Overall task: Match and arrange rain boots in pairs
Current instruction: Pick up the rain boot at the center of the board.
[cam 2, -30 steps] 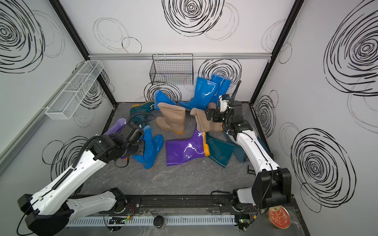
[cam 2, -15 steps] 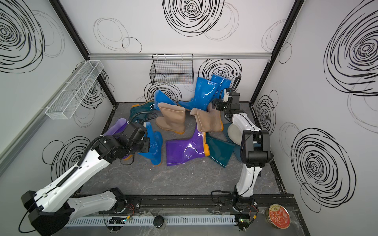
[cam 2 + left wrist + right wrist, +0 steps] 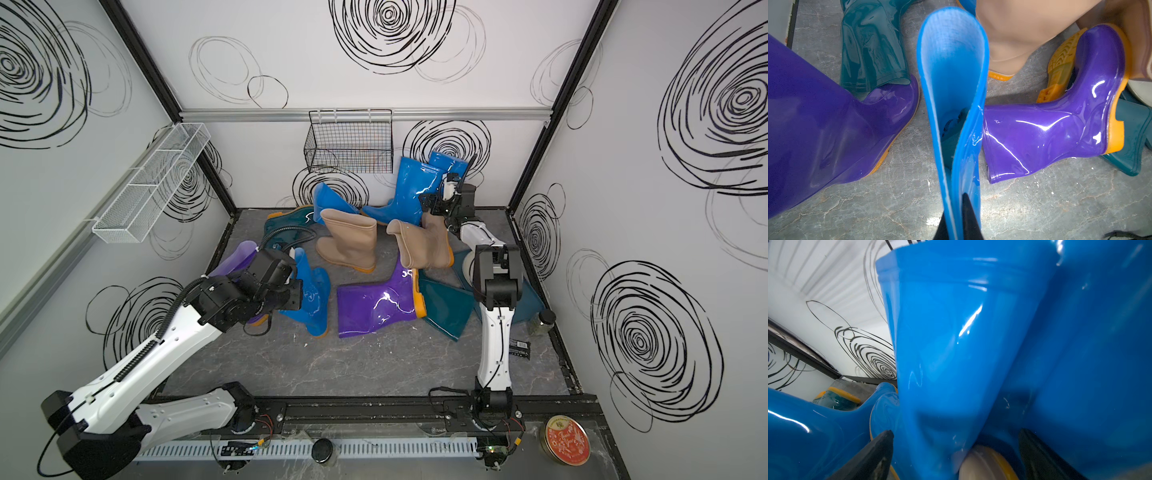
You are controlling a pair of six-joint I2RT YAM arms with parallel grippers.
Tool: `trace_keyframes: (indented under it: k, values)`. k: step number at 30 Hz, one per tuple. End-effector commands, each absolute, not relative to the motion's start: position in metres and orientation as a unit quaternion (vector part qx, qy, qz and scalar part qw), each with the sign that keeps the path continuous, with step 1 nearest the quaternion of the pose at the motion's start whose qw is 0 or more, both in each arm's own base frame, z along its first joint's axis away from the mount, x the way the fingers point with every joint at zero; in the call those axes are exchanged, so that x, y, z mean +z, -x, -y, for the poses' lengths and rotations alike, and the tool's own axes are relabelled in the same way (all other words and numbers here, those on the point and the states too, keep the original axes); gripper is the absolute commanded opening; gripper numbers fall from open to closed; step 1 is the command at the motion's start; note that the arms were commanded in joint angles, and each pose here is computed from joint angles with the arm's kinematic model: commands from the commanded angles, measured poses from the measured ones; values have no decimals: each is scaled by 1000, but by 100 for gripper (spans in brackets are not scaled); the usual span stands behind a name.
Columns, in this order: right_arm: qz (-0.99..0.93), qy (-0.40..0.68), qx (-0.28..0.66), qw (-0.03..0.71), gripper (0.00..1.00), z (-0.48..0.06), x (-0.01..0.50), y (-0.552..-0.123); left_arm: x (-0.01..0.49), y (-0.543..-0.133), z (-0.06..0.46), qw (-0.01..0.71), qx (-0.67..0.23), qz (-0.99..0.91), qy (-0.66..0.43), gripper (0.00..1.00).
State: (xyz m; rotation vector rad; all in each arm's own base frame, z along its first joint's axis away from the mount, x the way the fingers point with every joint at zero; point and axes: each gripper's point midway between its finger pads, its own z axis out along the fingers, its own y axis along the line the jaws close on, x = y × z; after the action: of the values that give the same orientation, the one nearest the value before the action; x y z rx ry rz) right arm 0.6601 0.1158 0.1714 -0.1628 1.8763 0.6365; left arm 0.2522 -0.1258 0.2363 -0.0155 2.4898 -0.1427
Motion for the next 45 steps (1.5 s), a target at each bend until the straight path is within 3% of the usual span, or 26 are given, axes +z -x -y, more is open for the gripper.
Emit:
trace_keyframes:
  k: [1, 5, 7, 12, 14, 27, 36, 45]
  values:
    - [-750, 109, 302, 578, 96, -135, 188, -670, 247, -265, 125, 346, -48, -937, 27, 0]
    - [-725, 146, 345, 578, 89, -156, 194, -670, 246, -267, 127, 346, -44, -937, 28, 0]
    - [-716, 155, 355, 581, 78, -161, 201, -667, 246, -267, 127, 346, -42, -937, 29, 0]
    - [-706, 154, 359, 591, 17, -164, 226, -653, 248, -266, 123, 355, -37, -933, 31, 0]
    - [-701, 148, 359, 598, 1, -161, 243, -644, 249, -266, 121, 362, -36, -931, 31, 0]
    - [-665, 134, 331, 656, 0, -134, 391, -539, 258, -258, 115, 404, -72, -912, 29, 0]
    - [-647, 129, 309, 685, 0, -108, 450, -497, 262, -258, 123, 417, -95, -904, 8, 0]
    - [-661, 101, 339, 661, 0, -92, 479, -474, 260, -258, 126, 423, -107, -900, 4, 0]
